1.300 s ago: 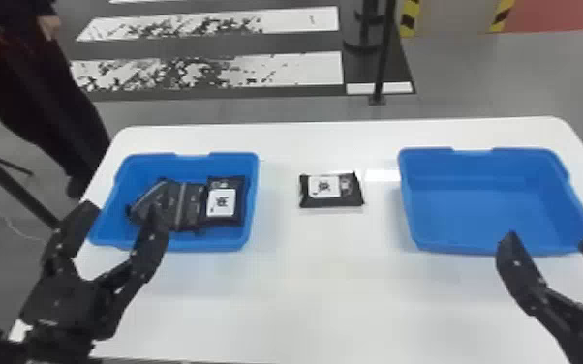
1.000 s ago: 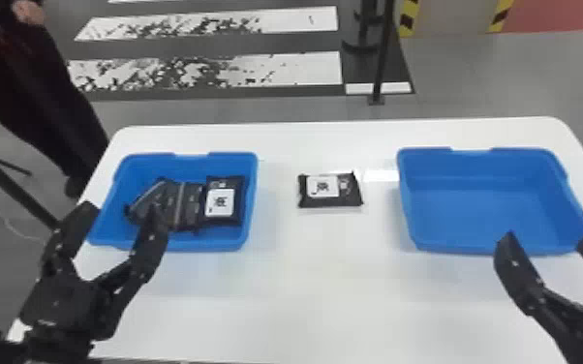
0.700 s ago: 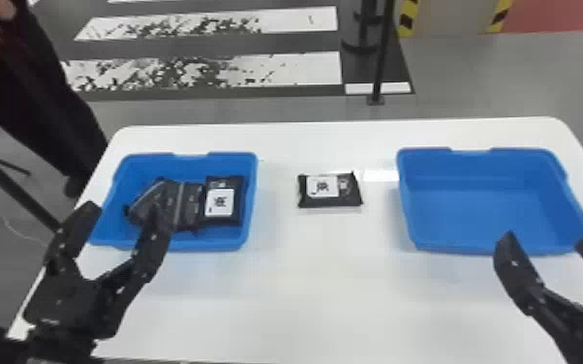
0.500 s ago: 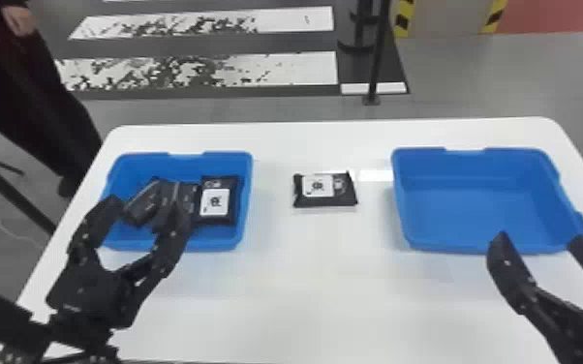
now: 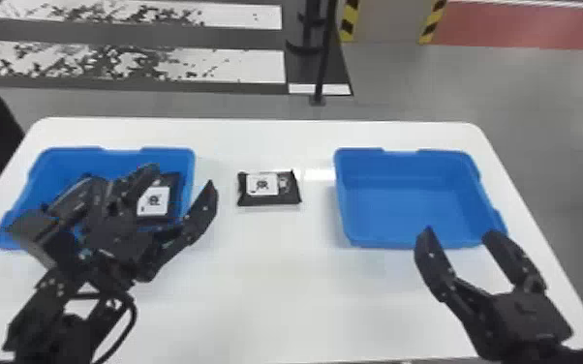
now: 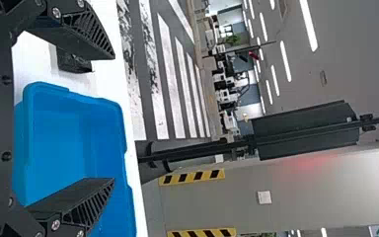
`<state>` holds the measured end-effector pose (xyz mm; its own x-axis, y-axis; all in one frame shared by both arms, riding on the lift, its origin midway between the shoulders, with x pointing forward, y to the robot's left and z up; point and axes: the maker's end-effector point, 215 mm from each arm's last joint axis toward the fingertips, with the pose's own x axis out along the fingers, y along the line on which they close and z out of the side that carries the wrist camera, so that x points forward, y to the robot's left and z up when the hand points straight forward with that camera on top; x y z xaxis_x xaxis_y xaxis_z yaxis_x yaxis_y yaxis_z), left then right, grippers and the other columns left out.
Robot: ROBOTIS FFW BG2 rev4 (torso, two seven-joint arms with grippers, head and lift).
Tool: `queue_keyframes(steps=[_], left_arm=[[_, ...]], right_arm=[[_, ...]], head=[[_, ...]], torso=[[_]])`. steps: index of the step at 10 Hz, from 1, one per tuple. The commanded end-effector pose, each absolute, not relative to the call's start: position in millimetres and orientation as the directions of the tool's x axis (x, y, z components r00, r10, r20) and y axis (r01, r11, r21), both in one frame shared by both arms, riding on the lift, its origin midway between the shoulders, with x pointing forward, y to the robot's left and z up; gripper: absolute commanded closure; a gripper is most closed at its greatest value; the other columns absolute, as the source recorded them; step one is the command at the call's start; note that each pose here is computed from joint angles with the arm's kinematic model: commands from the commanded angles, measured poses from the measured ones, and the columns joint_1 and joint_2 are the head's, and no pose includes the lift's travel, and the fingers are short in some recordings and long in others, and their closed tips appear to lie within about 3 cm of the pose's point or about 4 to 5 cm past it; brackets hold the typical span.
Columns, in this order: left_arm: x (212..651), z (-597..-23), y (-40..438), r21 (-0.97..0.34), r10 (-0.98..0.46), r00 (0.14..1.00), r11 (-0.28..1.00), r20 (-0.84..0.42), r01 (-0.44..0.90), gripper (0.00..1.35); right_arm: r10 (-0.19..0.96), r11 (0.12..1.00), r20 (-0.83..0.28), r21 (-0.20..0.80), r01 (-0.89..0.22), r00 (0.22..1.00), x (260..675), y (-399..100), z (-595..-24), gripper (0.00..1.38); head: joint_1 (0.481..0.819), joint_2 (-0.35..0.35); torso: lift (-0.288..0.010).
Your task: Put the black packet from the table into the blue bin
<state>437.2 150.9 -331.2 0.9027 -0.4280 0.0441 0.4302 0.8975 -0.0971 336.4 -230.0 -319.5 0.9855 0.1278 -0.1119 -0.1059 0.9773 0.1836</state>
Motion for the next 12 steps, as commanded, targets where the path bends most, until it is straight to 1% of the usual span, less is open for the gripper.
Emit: queue_keyframes(steps=[1, 3, 4, 6, 9, 10, 12], left_arm=[[462, -340, 124, -0.032, -0.480, 0.877, 0.877, 0.011, 0.480, 0.18], [494, -350, 90, 0.095, -0.549, 0.835, 0.830, -0.043, 0.550, 0.18], [506, -364, 74, 0.141, -0.570, 0.818, 0.806, -0.081, 0.576, 0.18], [532, -387, 58, 0.259, -0.587, 0.790, 0.746, -0.179, 0.613, 0.19], [558, -426, 7, 0.246, -0.635, 0.703, 0.661, -0.320, 0.709, 0.18], [559, -443, -3, 0.229, -0.640, 0.670, 0.637, -0.376, 0.736, 0.18], [566, -466, -7, 0.235, -0.619, 0.637, 0.607, -0.460, 0.759, 0.17]], right_arm=[[0.130, 0.977, -0.111, 0.186, -0.108, 0.985, 338, -228, -321, 0.13], [0.134, 0.976, -0.111, 0.190, -0.111, 0.985, 339, -226, -322, 0.13], [0.135, 0.975, -0.108, 0.191, -0.113, 0.985, 341, -225, -322, 0.13], [0.135, 0.975, -0.108, 0.191, -0.112, 0.985, 342, -226, -323, 0.13], [0.136, 0.974, -0.107, 0.194, -0.113, 0.985, 343, -225, -324, 0.13], [0.139, 0.974, -0.109, 0.195, -0.116, 0.984, 343, -225, -325, 0.13], [0.140, 0.973, -0.106, 0.197, -0.117, 0.985, 345, -225, -325, 0.13]], head=[[0.695, -0.114], [0.695, -0.152], [0.695, -0.172], [0.695, -0.197], [0.695, -0.234], [0.695, -0.257], [0.695, -0.276]], torso=[[-0.110], [-0.110], [-0.110], [-0.110], [-0.110], [-0.110], [-0.110]])
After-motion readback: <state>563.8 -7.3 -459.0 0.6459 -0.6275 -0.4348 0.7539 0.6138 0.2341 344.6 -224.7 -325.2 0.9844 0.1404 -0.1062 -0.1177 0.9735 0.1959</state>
